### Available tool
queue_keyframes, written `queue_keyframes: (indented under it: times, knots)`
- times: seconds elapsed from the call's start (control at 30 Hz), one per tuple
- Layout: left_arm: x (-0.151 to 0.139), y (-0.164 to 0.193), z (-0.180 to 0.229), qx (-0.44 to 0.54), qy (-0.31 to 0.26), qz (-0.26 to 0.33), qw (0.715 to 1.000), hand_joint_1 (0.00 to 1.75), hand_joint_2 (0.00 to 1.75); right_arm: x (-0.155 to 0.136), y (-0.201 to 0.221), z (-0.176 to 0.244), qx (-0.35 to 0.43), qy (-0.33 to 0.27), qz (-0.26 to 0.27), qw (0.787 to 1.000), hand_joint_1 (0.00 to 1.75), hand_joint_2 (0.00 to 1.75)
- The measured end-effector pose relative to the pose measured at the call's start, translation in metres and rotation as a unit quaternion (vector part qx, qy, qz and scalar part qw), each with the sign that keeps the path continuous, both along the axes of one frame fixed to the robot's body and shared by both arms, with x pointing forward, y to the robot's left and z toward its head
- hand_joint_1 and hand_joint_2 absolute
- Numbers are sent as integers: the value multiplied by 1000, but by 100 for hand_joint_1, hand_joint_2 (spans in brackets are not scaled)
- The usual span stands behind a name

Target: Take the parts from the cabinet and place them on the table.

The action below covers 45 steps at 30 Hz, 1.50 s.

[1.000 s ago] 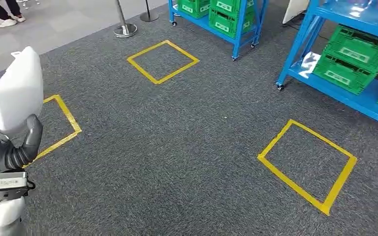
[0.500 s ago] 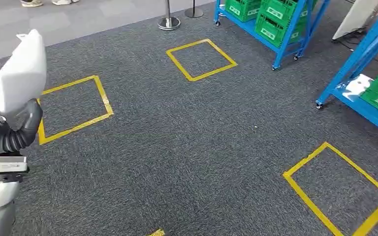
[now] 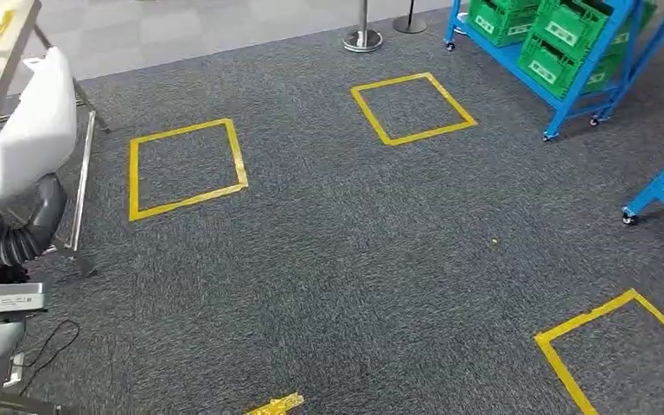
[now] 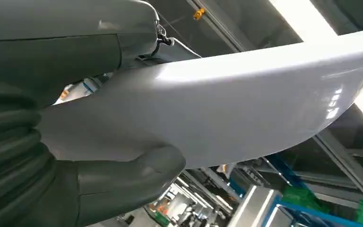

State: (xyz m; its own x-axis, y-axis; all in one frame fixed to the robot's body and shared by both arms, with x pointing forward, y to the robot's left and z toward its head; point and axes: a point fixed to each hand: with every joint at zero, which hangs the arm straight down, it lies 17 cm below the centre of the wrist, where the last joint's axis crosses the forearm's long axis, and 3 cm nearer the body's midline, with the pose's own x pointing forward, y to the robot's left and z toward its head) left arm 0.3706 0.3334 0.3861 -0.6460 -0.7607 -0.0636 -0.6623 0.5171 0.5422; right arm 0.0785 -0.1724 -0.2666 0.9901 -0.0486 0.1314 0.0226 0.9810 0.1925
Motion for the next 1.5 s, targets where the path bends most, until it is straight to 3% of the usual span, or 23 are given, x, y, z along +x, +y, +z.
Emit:
queue_keyframes:
  times: [1.5]
  knots:
    - [-1,-1,-15,11,8,11,1000,175,175,2,-1,0,-3,-2,-20,1000,0,175]
